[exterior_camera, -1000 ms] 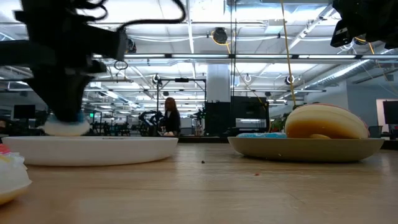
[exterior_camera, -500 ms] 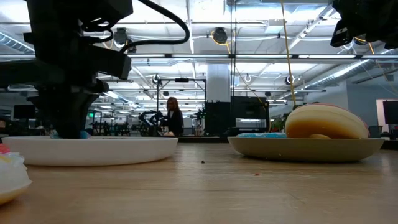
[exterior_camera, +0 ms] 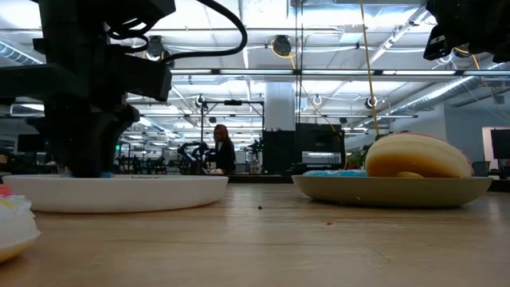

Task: Pick & Place donuts
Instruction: Put the small blue donut into the white plate

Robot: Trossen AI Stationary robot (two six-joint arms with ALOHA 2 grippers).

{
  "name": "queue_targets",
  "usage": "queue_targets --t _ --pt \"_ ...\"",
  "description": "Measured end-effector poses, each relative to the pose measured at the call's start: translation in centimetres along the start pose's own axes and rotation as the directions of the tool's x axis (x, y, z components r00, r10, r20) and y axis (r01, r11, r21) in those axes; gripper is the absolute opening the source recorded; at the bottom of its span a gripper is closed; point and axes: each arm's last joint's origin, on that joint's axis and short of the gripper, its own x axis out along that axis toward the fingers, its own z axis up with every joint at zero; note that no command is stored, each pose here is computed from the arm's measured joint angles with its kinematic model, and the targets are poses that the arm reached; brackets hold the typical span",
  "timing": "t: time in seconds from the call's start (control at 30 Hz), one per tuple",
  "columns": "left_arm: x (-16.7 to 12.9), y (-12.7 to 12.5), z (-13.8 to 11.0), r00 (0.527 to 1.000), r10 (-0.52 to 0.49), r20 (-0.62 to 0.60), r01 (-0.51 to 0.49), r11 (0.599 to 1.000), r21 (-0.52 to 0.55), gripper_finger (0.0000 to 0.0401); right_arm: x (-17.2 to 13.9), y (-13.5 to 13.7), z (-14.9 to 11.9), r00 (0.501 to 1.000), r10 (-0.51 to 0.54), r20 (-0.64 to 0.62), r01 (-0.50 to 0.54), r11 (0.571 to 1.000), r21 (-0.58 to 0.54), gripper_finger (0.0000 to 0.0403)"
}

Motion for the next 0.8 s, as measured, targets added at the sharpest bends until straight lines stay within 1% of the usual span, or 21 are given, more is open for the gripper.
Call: queue_targets --t 0.2,0.3,0.37,0.5,0.67,0.8 --pt "-0.3 0.4 0.3 1.0 0.002 -0.019 -0.003 1.0 -0.023 0.0214 0.0 0.0 0.0 1.0 0.0 0.0 0.0 1.0 0.0 0.0" --pt "-0.8 0.4 0.7 1.0 0.004 -0.022 -0.005 1.0 -0.021 0.0245 0.0 0.0 0.0 1.0 0.0 0.0 0.0 1.0 0.0 0.0" --pt "-1.2 0.3 0.9 1.0 0.005 -0.021 -0.005 1.0 -0.01 0.0258 0.0 0.0 0.0 1.0 0.0 0.0 0.0 1.0 0.0 0.0" --pt "-2.2 0.1 1.5 1.0 0.001 -0.015 -0.001 1.0 0.003 0.0265 0.0 0.0 0.0 1.0 0.0 0.0 0.0 1.0 0.0 0.0" --pt "-2.8 0.0 1.8 1.0 0.003 -0.015 -0.003 1.0 0.007 0.0254 0.0 0.0 0.0 1.0 0.0 0.0 0.0 1.0 0.0 0.0" --pt "-3.2 0.1 1.7 0.998 0.018 -0.053 -0.018 1.0 0.008 0.0248 0.0 0.0 0.0 1.0 0.0 0.0 0.0 1.0 0.0 0.0"
